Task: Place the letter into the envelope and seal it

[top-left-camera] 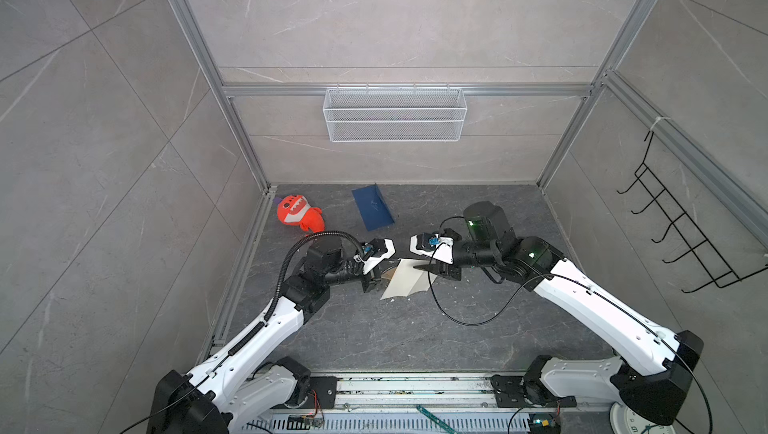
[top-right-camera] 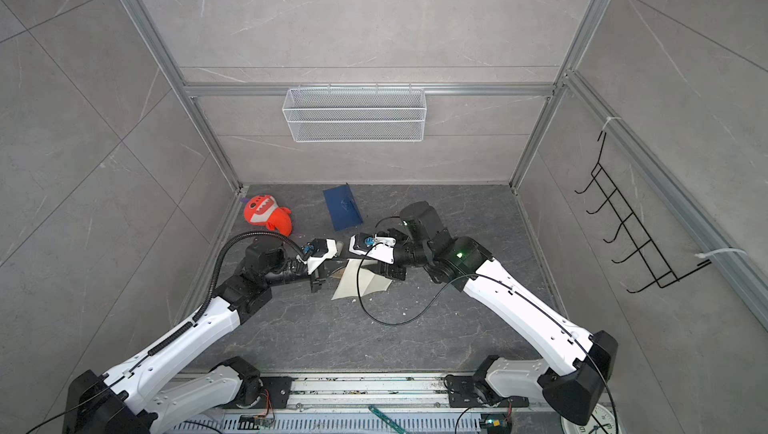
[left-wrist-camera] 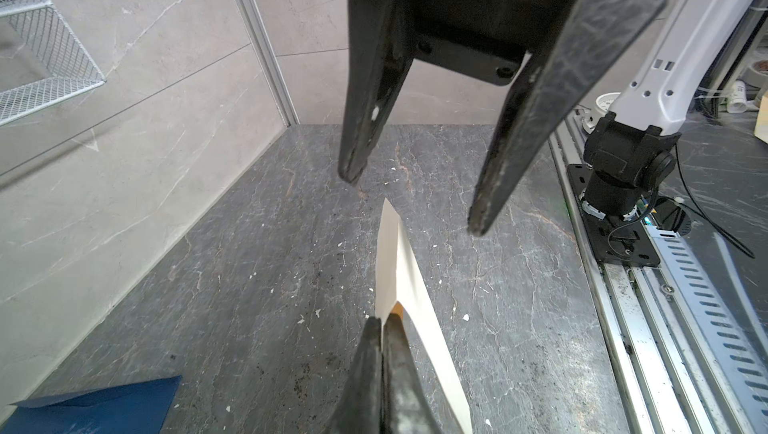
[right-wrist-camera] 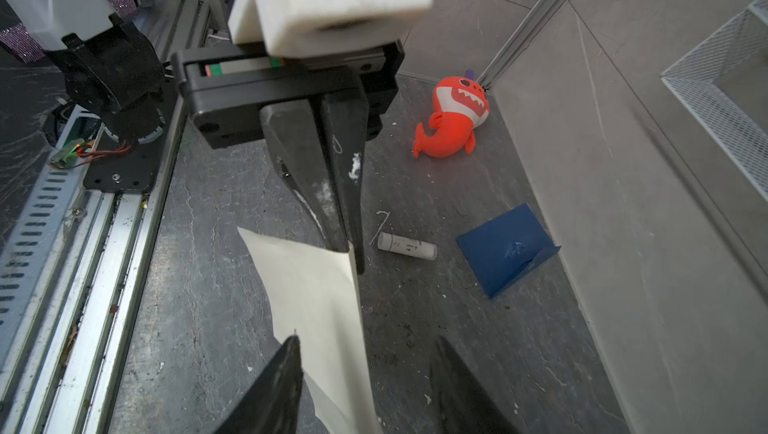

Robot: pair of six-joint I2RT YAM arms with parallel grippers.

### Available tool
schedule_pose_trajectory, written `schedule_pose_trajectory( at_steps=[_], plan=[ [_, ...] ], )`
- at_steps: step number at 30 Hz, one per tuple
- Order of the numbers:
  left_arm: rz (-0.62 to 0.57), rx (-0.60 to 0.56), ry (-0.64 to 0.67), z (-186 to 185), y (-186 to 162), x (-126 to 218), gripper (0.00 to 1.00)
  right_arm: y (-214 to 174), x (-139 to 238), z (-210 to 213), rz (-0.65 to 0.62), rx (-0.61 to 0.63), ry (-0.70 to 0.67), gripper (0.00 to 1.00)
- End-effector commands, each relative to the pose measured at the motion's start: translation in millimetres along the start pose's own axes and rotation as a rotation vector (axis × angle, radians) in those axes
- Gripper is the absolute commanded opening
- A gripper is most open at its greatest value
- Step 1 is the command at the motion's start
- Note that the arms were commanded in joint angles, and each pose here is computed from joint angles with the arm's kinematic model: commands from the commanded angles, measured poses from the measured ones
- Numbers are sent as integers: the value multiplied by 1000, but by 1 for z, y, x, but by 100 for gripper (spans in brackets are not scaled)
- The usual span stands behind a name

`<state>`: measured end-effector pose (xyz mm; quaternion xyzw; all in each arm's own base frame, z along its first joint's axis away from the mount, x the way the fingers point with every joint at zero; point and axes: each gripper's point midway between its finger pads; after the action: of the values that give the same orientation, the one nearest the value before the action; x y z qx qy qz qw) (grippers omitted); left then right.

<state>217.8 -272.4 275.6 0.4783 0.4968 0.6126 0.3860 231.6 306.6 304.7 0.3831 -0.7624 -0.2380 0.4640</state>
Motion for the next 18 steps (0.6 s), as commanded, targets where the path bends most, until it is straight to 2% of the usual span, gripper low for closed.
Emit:
schedule_pose_trajectory(
  at_steps=[1,3,9,18],
  plan=[
    [-58,-75,-39,-9,17,4,0,16,-3,-4,-57,-5,17,44],
    [-56,-75,-43,-9,17,4,0,13,-7,-4,-52,-12,29,38],
    [-58,-81,-47,-11,18,5,0,8,-16,7,-49,-37,99,30],
    [-44,-78,-51,-11,15,4,0,-1,-24,12,-25,-36,130,7]
  ],
)
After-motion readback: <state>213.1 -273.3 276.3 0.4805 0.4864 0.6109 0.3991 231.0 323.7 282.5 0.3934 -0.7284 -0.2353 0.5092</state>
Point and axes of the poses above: each gripper's point midway between its finger pads, its own x axis back along the fingers, its own z axis along the line the jaws close on, y = z × x, and after that the axes turned 9 degrees about x, right-handed
